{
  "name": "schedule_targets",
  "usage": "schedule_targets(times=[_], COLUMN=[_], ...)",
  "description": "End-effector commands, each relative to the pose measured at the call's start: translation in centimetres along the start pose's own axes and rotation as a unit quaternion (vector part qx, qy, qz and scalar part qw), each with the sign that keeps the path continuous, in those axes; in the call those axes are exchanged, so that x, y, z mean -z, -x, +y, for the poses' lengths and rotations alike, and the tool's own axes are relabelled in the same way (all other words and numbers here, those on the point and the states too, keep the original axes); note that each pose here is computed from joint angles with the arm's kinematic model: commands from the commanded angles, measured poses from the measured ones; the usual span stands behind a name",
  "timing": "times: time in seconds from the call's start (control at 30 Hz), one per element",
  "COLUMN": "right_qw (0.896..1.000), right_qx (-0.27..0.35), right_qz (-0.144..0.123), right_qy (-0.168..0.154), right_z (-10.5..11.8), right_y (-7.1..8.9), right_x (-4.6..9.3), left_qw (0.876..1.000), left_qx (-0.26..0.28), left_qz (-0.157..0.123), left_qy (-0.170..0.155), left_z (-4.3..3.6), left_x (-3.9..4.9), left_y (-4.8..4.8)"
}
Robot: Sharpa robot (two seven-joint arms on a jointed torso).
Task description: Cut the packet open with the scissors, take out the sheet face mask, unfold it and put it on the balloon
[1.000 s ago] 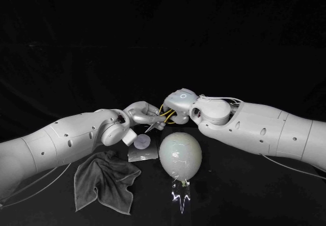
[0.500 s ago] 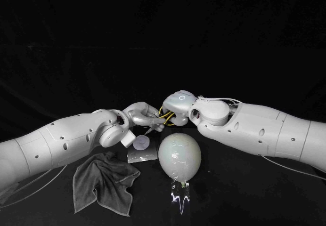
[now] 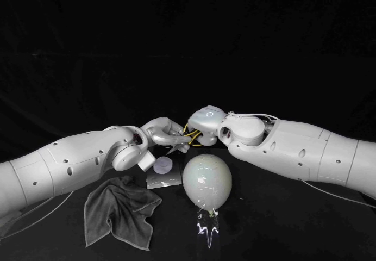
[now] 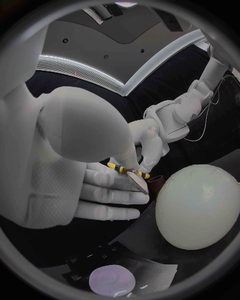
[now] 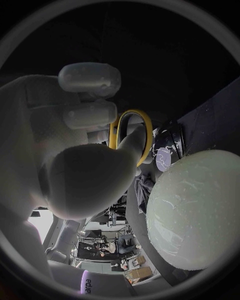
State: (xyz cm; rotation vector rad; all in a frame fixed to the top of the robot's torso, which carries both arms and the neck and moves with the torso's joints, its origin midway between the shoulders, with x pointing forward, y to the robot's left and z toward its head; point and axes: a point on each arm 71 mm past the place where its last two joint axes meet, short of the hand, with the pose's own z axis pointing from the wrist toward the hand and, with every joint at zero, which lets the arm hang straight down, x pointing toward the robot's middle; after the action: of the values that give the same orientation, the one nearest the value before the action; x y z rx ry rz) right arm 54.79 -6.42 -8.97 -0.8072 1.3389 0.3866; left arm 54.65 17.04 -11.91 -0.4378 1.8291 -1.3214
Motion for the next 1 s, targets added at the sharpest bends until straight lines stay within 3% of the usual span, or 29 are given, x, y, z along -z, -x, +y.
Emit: schedule_targets(times=[0.03,0.23,0.67,0.83,1.0], right_qw=[1.0,0.999,0.997,0.996,0.995], right_qx=[-0.006,-0.008,0.0,0.007,0.028], right_qz=[0.026,0.043,0.05,0.058,0.06], right_qy=[0.012,0.0,-0.051,-0.068,-0.074], right_z=[1.0,0.8,0.4,0.2,0.1], right_y=[-0.5,-0.8,-1.0,-1.1,-1.2], right_x=[-0.2,-0.2,0.0,0.0,0.2], left_qw=[0.995,0.994,0.993,0.994,0.997], left_qx=[0.011,0.015,0.018,0.023,0.03], left_qz=[0.063,0.068,0.086,0.071,0.04], left_qy=[-0.075,-0.079,-0.083,-0.076,-0.059], left_z=[-2.9,-3.37,-4.18,-4.1,-3.74], left_x=[-0.63,-0.48,-0.45,-0.51,-0.53], left_y=[-2.32,-2.33,-3.05,-2.67,-1.61])
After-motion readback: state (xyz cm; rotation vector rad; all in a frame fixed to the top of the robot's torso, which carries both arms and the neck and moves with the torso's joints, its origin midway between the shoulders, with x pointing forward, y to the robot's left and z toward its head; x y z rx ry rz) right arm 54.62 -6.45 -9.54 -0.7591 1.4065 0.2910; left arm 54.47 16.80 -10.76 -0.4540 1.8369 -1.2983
